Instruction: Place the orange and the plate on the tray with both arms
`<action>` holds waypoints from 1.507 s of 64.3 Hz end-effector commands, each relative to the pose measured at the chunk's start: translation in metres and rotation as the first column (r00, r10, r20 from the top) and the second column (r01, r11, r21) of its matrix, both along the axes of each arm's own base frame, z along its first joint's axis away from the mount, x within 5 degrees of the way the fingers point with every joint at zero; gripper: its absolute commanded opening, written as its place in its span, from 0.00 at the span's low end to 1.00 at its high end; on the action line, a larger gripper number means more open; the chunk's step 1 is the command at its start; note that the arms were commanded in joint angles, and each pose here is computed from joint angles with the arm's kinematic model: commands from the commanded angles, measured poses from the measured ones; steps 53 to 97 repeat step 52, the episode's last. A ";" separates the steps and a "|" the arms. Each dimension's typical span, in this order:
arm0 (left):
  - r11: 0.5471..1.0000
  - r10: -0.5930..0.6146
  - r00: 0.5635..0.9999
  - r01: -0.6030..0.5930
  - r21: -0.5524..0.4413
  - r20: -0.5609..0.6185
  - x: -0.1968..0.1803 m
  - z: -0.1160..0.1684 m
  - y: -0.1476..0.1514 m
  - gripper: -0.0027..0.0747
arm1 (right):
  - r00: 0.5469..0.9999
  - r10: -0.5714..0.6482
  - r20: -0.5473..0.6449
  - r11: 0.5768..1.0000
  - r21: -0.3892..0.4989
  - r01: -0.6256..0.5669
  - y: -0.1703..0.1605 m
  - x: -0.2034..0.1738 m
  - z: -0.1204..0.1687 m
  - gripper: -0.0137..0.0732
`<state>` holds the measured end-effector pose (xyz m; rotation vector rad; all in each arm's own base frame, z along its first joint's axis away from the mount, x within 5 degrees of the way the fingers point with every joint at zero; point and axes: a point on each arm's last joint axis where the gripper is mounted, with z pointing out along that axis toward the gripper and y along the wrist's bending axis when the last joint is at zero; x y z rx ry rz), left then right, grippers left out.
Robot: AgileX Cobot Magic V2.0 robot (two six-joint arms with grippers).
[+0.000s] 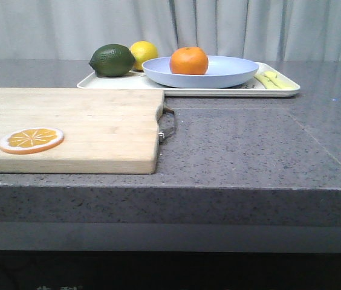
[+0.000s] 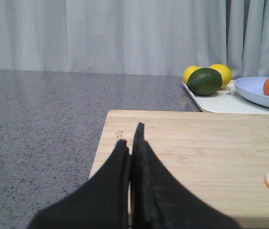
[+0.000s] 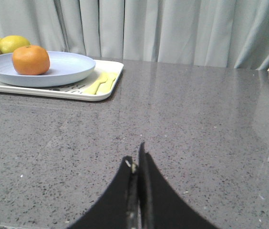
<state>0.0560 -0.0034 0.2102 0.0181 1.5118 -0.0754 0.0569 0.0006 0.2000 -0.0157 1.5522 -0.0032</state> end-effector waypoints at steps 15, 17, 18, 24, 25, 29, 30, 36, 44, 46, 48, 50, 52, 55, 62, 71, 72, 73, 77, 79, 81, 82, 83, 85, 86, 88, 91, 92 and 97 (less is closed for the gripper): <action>1.000 0.007 0.995 -0.005 -0.019 0.096 -0.002 0.007 0.001 0.01 | 0.992 -0.040 0.120 0.999 -0.019 0.043 -0.002 -0.003 0.011 0.08; 1.000 0.007 0.995 -0.005 -0.019 0.096 -0.002 0.007 0.001 0.01 | 0.992 -0.045 0.120 0.999 -0.019 0.048 -0.003 -0.003 0.011 0.08; 1.000 0.007 0.995 -0.005 -0.019 0.096 -0.002 0.007 0.001 0.01 | 0.992 -0.047 0.120 0.999 -0.019 0.050 -0.003 -0.003 0.011 0.08; 1.000 0.007 0.995 -0.005 -0.019 0.096 -0.002 0.007 0.001 0.01 | 0.992 -0.046 0.120 0.999 -0.019 0.048 -0.003 -0.003 0.011 0.08; 1.000 0.007 0.995 -0.005 -0.019 0.096 -0.002 0.007 0.001 0.01 | 0.992 -0.046 0.120 0.999 -0.019 0.048 -0.003 -0.003 0.011 0.08; 1.000 0.007 0.995 -0.005 -0.019 0.096 -0.002 0.007 0.001 0.01 | 0.992 -0.046 0.120 0.999 -0.019 0.048 -0.003 -0.003 0.011 0.08; 1.000 0.007 0.995 -0.005 -0.019 0.096 -0.002 0.007 0.001 0.01 | 0.992 -0.046 0.120 0.999 -0.019 0.048 -0.003 -0.003 0.011 0.08; 1.000 0.007 0.995 -0.005 -0.019 0.096 -0.002 0.007 0.001 0.01 | 0.992 -0.046 0.120 0.999 -0.019 0.048 -0.003 -0.003 0.011 0.08; 1.000 0.007 0.995 -0.005 -0.019 0.096 -0.002 0.007 0.001 0.01 | 0.992 -0.046 0.120 0.999 -0.019 0.048 -0.003 -0.003 0.011 0.08; 1.000 0.007 0.995 -0.005 -0.019 0.096 -0.002 0.007 0.001 0.01 | 0.992 -0.046 0.120 0.999 -0.019 0.048 -0.003 -0.003 0.011 0.08; 1.000 0.007 0.995 -0.005 -0.019 0.096 -0.002 0.007 0.001 0.01 | 0.992 -0.046 0.120 0.999 -0.019 0.048 -0.003 -0.003 0.011 0.08; 1.000 0.007 0.995 -0.005 -0.019 0.096 -0.002 0.007 0.001 0.01 | 0.992 -0.046 0.120 0.999 -0.019 0.048 -0.003 -0.003 0.011 0.08; 1.000 0.007 0.995 -0.005 -0.019 0.096 -0.002 0.007 0.001 0.01 | 0.992 -0.046 0.120 0.999 -0.019 0.048 -0.003 -0.003 0.011 0.08; 1.000 0.007 0.995 -0.005 -0.019 0.096 -0.002 0.007 0.001 0.01 | 0.992 -0.046 0.120 0.999 -0.019 0.048 -0.003 -0.003 0.011 0.08; 1.000 0.007 0.995 -0.005 -0.019 0.096 -0.002 0.007 0.001 0.01 | 0.992 -0.046 0.120 0.999 -0.019 0.048 -0.003 -0.003 0.011 0.08; 1.000 0.007 0.995 -0.005 -0.019 0.096 -0.002 0.007 0.001 0.01 | 0.992 -0.046 0.120 0.999 -0.019 0.048 -0.003 -0.003 0.011 0.08; 1.000 0.007 0.995 -0.005 -0.019 0.096 -0.002 0.007 0.001 0.01 | 0.992 -0.046 0.120 0.999 -0.019 0.048 -0.003 -0.003 0.011 0.08; 1.000 0.007 0.995 -0.005 -0.019 0.096 -0.002 0.007 0.001 0.01 | 0.992 -0.046 0.120 0.999 -0.019 0.048 -0.003 -0.003 0.011 0.08; 1.000 0.007 0.995 -0.005 -0.019 0.096 -0.002 0.007 0.001 0.01 | 0.992 -0.046 0.120 0.999 -0.019 0.048 -0.003 -0.003 0.011 0.08; 1.000 0.007 0.995 -0.005 -0.019 0.096 -0.002 0.007 0.001 0.01 | 0.992 -0.046 0.120 0.999 -0.019 0.048 -0.003 -0.003 0.011 0.08; 1.000 0.007 0.995 -0.005 -0.019 0.096 -0.002 0.007 0.001 0.01 | 0.992 -0.046 0.120 0.999 -0.019 0.048 -0.003 -0.003 0.011 0.08; 1.000 0.007 0.995 -0.005 -0.019 0.096 -0.002 0.007 0.001 0.01 | 0.992 -0.046 0.120 0.999 -0.019 0.048 -0.003 -0.003 0.011 0.08; 1.000 0.007 0.995 -0.005 -0.019 0.096 -0.002 0.007 0.001 0.01 | 0.992 -0.046 0.120 0.999 -0.019 0.048 -0.003 -0.003 0.011 0.08; 1.000 0.007 0.995 -0.005 -0.019 0.096 -0.002 0.007 0.001 0.01 | 0.992 -0.046 0.120 0.999 -0.019 0.048 -0.003 -0.003 0.011 0.08; 1.000 0.007 0.995 -0.005 -0.019 0.096 -0.002 0.007 0.001 0.01 | 0.992 -0.046 0.120 0.999 -0.019 0.048 -0.003 -0.003 0.011 0.08; 1.000 0.007 0.995 -0.005 -0.019 0.096 -0.002 0.007 0.001 0.01 | 0.992 -0.046 0.120 0.999 -0.019 0.048 -0.003 -0.003 0.011 0.08; 1.000 0.007 0.995 -0.005 -0.019 0.096 -0.002 0.007 0.001 0.01 | 0.992 -0.046 0.120 0.999 -0.019 0.048 -0.003 -0.003 0.011 0.08; 1.000 0.007 0.995 -0.005 -0.019 0.096 -0.002 0.007 0.001 0.01 | 0.992 -0.046 0.120 0.999 -0.019 0.048 -0.003 -0.003 0.011 0.08; 1.000 0.007 0.995 -0.005 -0.019 0.096 -0.002 0.007 0.001 0.01 | 0.992 -0.046 0.120 0.999 -0.019 0.048 -0.003 -0.003 0.011 0.08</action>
